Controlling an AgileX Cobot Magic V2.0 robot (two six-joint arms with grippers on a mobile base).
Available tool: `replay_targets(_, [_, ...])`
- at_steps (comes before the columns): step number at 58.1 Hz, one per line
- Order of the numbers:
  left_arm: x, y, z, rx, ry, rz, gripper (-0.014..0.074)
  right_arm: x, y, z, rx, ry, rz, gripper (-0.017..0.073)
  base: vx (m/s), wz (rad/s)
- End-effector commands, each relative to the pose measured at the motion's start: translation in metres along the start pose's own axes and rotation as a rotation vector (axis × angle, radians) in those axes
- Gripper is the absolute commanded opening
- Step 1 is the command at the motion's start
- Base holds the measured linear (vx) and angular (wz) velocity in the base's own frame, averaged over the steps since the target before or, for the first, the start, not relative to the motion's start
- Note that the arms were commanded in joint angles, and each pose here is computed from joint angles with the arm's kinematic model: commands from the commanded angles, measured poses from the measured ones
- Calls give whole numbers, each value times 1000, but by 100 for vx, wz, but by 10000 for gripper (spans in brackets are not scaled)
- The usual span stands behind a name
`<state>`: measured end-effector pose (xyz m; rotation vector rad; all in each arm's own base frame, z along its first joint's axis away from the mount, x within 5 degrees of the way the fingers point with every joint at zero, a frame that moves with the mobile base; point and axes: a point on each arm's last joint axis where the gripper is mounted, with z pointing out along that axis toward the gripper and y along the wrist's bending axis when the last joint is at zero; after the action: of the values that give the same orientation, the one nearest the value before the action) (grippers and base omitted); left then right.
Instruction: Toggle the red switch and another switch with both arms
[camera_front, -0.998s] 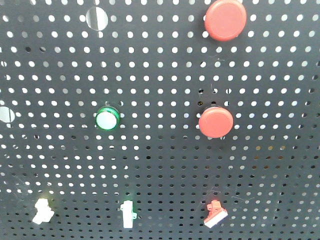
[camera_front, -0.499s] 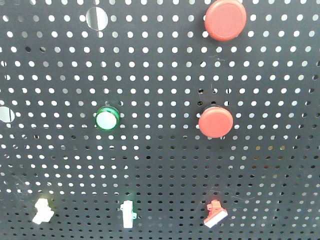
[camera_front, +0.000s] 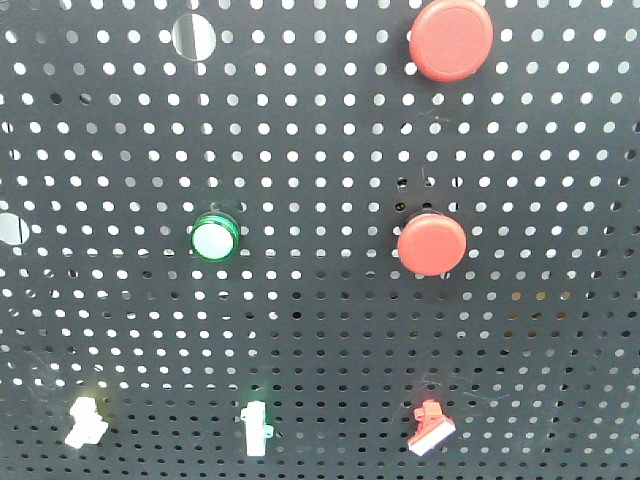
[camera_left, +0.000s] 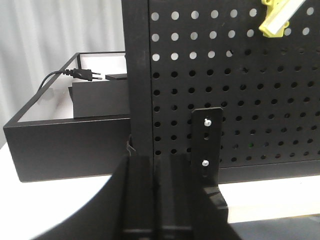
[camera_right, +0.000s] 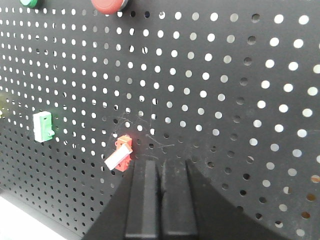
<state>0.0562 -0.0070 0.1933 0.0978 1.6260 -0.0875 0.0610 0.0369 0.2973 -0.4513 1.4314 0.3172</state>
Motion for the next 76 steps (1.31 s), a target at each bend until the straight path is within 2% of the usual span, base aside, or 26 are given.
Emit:
replay_targets(1, [-1,1,0,-9,-71,-7,3,-11,-5,0,42,-35,6,-6,0,0])
replay_targets(6, [-1,1,0,-9,-71,-7,3,-10,-4,0,34,-27,0,-6,0,0])
replay_targets(8, [-1,1,0,-9,-71,-7,3,-9,-3,0,26,-8,-35,-6,0,0])
replay_targets(11, [-1,1,0,-9,-71,-7,3,-6,-3,0,20,24,-50,-6,0,0])
replay_targets(18, [-1,1,0,-9,-71,-7,3,2,-9,0,94,103,23,-6,0,0])
replay_targets(24, [-1,1,0,-9,-71,-7,3,12,-15,1,165,94,68,-6,0,0])
replay_targets(32, [-1,1,0,-9,-71,-7,3,45,-17,2,240,58,107,-6,0,0])
replay_targets(42, [-1,1,0,-9,-71,-7,3,87,-23,-8,405,63,197,-6,0,0])
replay_targets(53, [-1,1,0,-9,-71,-7,3,97,-22,-26,513,38,138,-6,0,0])
replay_targets(59, [-1,1,0,-9,-72,-7,3,98,-23,-32,568,36,139,-6,0,0])
replay_targets(76, [-1,1,0,-9,-72,-7,3,98,-23,-32,566,33,143,-6,0,0])
